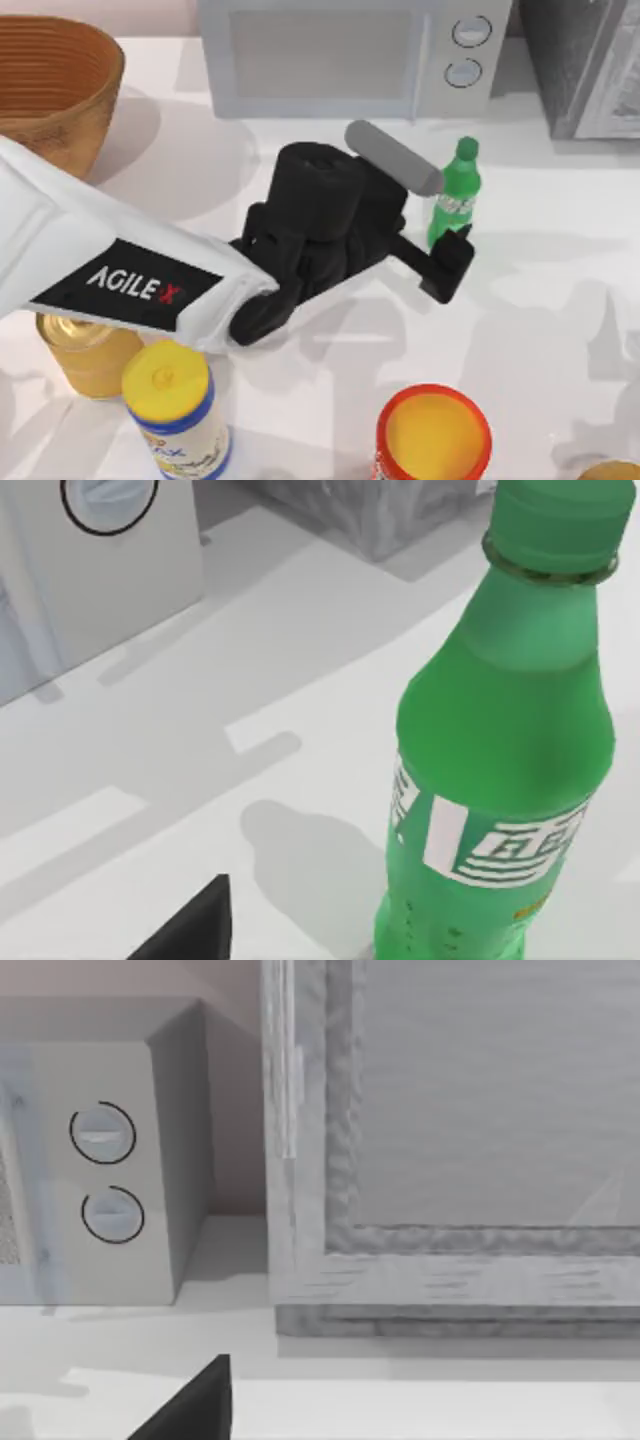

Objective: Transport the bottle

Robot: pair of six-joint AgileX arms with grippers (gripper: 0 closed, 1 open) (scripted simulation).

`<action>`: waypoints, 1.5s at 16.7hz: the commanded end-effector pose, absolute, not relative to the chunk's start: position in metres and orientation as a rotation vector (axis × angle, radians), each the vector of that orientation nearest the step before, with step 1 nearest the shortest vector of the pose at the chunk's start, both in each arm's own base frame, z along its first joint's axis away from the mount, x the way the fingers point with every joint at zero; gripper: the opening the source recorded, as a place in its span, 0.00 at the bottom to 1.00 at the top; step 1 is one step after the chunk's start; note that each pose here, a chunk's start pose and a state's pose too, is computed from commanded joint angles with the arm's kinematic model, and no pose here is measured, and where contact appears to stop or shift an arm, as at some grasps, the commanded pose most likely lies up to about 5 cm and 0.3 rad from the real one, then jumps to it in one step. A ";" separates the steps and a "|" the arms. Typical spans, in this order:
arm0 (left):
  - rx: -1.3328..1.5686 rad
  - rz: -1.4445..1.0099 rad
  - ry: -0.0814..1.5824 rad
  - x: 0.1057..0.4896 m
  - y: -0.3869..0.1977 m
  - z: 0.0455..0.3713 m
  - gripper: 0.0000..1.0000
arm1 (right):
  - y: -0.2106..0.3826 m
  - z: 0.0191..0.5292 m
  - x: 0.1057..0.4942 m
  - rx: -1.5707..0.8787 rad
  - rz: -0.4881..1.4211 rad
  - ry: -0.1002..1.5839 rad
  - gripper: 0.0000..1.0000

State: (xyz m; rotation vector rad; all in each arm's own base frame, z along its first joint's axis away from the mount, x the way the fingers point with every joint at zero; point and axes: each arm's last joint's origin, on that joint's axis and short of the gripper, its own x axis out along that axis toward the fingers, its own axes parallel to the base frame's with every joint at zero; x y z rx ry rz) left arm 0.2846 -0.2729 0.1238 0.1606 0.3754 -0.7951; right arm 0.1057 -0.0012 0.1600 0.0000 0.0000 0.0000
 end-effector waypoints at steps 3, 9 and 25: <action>0.162 -0.795 0.378 0.302 -0.291 0.116 1.00 | -0.001 0.160 0.106 0.000 0.000 0.000 1.00; 0.162 -0.795 0.378 0.332 -0.322 0.087 1.00 | -0.001 0.160 0.106 0.000 0.000 0.000 1.00; 0.162 -0.795 0.378 0.335 -0.326 0.082 0.25 | -0.001 0.160 0.106 0.000 0.000 0.000 1.00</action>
